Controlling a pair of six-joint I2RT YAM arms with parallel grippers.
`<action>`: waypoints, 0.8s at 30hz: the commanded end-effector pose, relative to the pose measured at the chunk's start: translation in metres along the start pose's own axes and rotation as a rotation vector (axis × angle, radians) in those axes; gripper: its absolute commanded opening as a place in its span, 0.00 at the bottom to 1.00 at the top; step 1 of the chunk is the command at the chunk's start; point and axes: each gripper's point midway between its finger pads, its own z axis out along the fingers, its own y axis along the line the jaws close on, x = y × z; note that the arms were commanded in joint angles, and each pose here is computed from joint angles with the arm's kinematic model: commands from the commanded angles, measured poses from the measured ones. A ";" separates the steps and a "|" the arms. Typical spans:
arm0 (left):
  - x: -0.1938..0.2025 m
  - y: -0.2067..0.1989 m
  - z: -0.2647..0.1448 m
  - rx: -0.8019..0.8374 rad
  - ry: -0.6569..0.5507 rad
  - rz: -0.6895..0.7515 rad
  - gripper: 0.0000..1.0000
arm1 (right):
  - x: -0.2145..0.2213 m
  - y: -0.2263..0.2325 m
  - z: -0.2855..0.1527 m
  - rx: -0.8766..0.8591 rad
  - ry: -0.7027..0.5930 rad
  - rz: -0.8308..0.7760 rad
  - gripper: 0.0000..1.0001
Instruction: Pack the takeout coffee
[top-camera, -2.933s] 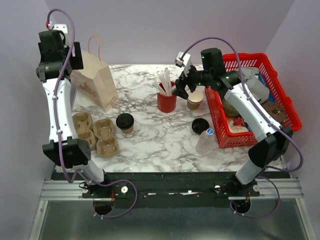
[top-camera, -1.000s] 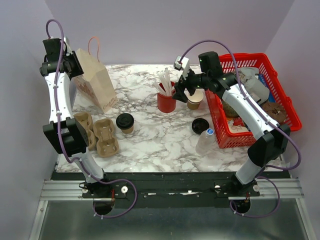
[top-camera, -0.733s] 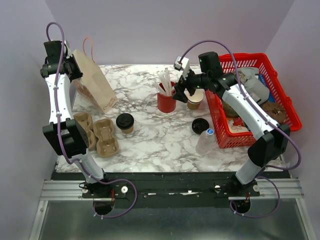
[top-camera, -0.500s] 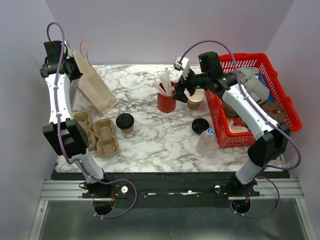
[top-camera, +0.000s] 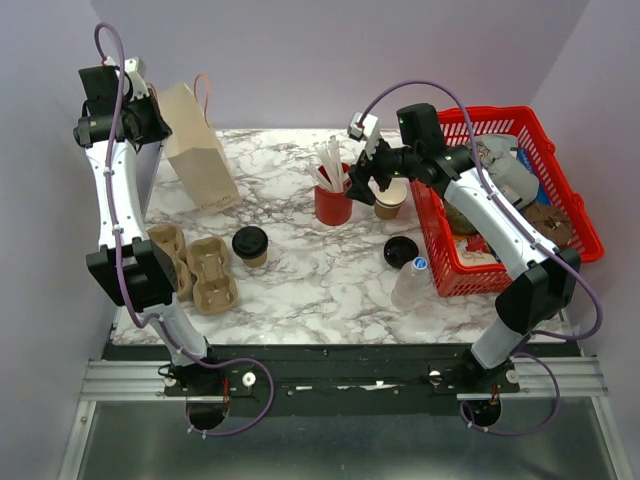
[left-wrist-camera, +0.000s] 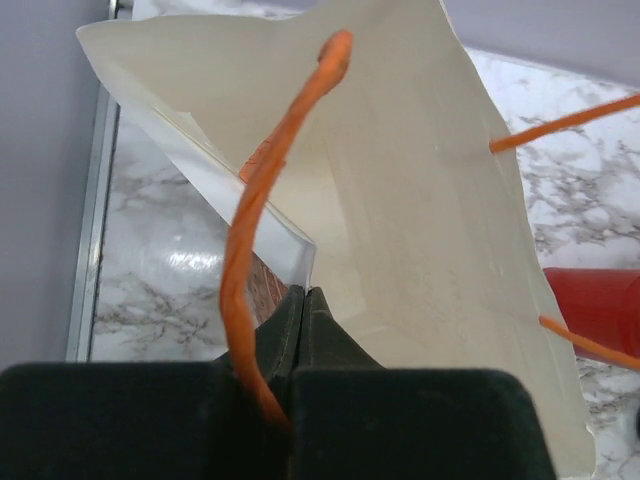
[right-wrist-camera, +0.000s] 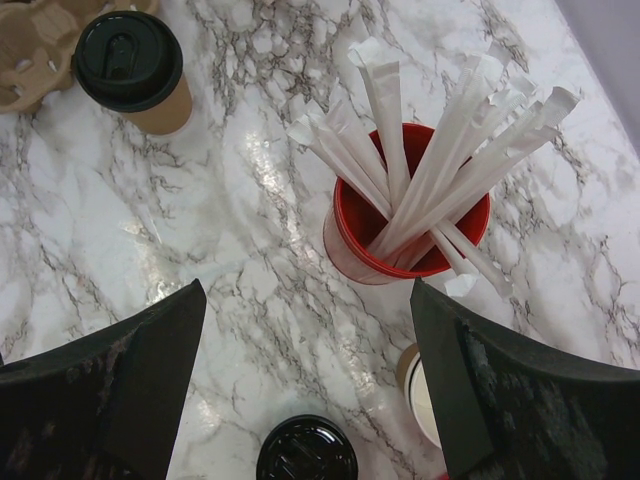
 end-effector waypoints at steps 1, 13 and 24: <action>-0.033 -0.052 -0.006 0.221 -0.090 0.107 0.00 | -0.013 -0.018 -0.013 0.073 -0.040 0.025 0.92; -0.042 -0.140 -0.053 0.508 -0.177 0.405 0.00 | -0.056 -0.064 -0.057 0.174 -0.179 0.105 0.92; -0.049 -0.163 -0.124 0.517 -0.304 0.583 0.00 | -0.066 -0.063 -0.068 0.183 -0.208 0.101 0.92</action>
